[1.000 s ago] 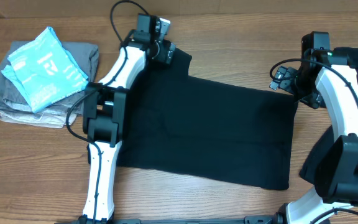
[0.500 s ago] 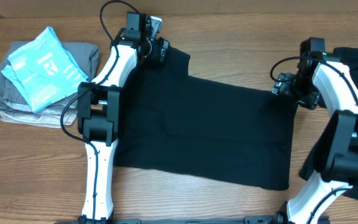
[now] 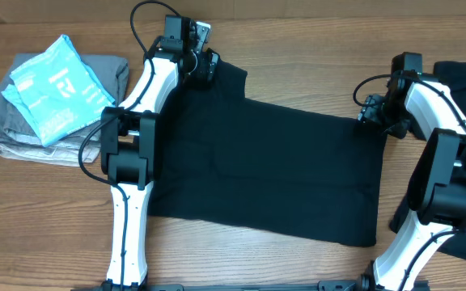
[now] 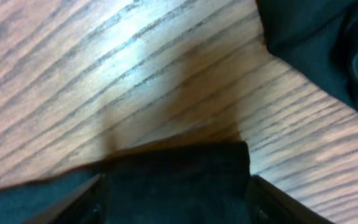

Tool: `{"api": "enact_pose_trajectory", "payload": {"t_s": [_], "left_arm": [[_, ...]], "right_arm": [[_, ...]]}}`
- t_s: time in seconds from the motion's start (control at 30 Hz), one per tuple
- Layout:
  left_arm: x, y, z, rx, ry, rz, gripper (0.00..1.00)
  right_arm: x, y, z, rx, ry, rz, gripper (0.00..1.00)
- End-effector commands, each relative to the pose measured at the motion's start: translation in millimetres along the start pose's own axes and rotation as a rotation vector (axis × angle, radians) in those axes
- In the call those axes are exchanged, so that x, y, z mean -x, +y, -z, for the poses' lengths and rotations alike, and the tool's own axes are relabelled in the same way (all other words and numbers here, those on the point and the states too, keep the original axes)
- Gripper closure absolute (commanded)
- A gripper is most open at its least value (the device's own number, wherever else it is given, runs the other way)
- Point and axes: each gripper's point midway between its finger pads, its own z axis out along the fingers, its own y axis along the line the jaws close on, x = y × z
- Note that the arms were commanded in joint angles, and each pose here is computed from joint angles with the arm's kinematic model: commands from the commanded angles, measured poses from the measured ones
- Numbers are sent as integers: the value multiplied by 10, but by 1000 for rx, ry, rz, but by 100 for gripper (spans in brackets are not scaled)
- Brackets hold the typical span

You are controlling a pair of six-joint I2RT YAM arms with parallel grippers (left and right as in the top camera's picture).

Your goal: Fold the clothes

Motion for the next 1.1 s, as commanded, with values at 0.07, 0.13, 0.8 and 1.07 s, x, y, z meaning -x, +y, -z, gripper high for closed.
{"api": "enact_pose_trajectory", "payload": {"t_s": [0.07, 0.13, 0.8, 1.07], "left_arm": [[-360, -83, -213, -43, 93, 45, 25], [-378, -85, -211, -43, 100, 47, 25], [-135, -92, 129, -38, 98, 51, 96], [313, 17, 517, -20, 35, 55, 96]], "right_arm": [[-15, 6, -49, 4, 11, 3, 32], [-41, -6, -71, 2, 17, 2, 29], [-43, 101, -277, 73, -33, 55, 96], [273, 305, -67, 161, -115, 60, 96]]}}
